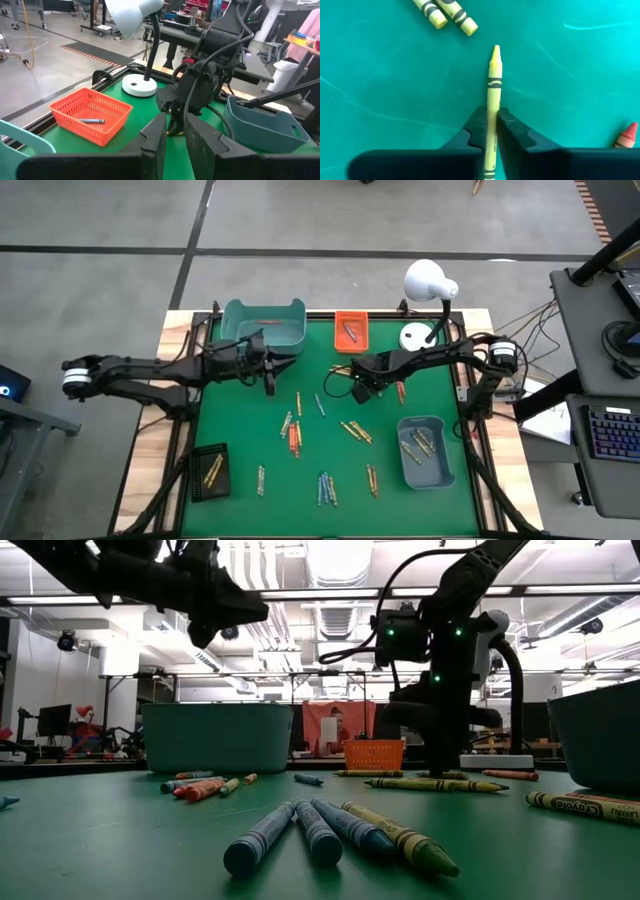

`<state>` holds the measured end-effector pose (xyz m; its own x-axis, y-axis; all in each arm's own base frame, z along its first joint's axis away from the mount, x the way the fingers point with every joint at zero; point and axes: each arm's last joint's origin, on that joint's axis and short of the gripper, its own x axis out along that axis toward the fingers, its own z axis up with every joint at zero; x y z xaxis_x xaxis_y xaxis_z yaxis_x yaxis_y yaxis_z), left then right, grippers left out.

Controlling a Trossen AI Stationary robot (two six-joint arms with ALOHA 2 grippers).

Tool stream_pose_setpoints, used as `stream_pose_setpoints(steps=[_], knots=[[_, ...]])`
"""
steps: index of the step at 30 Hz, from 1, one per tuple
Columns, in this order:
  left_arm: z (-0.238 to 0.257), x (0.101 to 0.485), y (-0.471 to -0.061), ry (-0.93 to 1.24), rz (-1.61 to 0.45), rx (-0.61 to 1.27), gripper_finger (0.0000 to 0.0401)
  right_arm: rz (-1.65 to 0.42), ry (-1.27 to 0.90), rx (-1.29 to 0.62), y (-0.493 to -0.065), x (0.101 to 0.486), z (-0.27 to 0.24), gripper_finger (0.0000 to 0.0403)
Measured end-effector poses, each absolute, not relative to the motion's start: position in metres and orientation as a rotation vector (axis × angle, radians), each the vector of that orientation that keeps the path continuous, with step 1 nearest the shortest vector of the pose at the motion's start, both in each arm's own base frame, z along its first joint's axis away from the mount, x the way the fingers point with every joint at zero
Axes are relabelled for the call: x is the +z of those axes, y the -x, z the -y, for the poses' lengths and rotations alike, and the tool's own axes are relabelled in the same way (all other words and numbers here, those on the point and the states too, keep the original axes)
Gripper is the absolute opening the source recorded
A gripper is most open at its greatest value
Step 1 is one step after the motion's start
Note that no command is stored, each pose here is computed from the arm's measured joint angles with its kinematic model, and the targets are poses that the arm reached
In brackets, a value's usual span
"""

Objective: Sort crayons
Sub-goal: Put the yellow crayon into the black bin

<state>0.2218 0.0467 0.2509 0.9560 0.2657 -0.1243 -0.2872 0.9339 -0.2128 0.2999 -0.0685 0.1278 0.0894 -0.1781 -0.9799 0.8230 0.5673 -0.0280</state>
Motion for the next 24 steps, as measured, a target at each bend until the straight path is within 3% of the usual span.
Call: stream_pose_setpoints(steps=[10,16,24], knots=[[-0.048,0.244,-0.232,0.308,-0.077,0.283,0.0052,-1.229,-0.535,-0.642,-0.299,0.159,0.067,0.0013],[-0.050,0.238,-0.241,0.319,-0.062,0.280,0.0052,-0.975,-0.455,-0.389,-0.305,0.197,0.063,0.0011],[-0.050,0.236,-0.253,0.298,0.019,0.172,0.0079,-0.432,-0.251,-0.131,-0.328,0.231,0.059,0.0011]])
